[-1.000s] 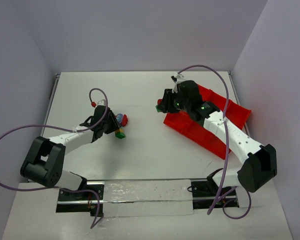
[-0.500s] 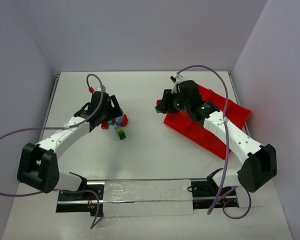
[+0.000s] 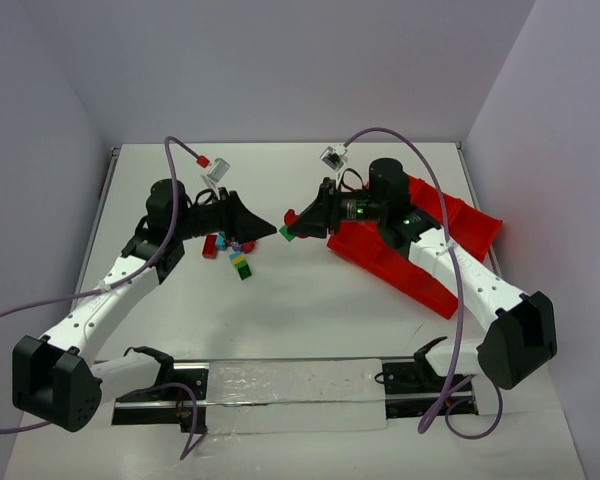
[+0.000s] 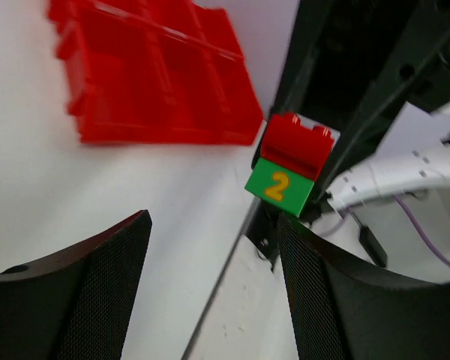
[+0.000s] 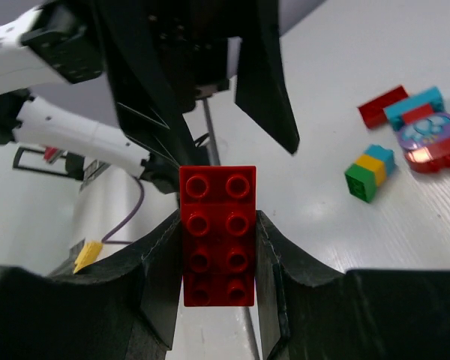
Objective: Sort the legos into containers by color
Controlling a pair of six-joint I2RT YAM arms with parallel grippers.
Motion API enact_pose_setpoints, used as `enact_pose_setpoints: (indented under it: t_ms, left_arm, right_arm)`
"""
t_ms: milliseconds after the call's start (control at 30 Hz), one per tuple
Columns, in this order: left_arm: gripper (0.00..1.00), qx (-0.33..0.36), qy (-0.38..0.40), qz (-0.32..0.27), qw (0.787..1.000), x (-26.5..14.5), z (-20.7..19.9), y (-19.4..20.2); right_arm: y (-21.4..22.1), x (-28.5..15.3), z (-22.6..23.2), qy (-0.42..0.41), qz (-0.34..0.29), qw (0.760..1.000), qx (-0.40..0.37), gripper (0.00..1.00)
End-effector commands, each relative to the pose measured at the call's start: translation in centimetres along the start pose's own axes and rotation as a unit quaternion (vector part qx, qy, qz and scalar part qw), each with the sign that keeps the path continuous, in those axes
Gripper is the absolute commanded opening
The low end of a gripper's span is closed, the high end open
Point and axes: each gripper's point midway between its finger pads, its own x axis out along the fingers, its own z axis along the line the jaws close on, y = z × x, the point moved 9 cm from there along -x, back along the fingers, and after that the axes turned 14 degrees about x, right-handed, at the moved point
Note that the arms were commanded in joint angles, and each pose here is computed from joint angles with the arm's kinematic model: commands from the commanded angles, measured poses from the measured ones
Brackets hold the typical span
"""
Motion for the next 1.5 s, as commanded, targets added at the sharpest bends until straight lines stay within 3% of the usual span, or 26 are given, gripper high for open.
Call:
enact_pose_setpoints:
  t_ms: [0, 667, 1467]
  left_arm:
    - [0.76, 0.061, 0.147, -0.005, 0.987, -1.2, -2.9, -0.8]
    - [0.72, 0.064, 0.230, -0.007, 0.971, -1.0, -4.3, -1.9]
    - [0.54, 0.055, 0.231, -0.008, 0.971, 0.2, -4.3, -2.4]
  right_arm:
    - [-0.7, -1.1, 3.4, -0.098, 0.014, 0.993, -0.061, 0.17]
    - [-0.8, 0.1, 2.7, -0.102, 0.039, 0.993, -0.039, 0.18]
    - [-0.8, 1.0, 2.6, -0.101, 0.045, 0.993, -0.033, 0.19]
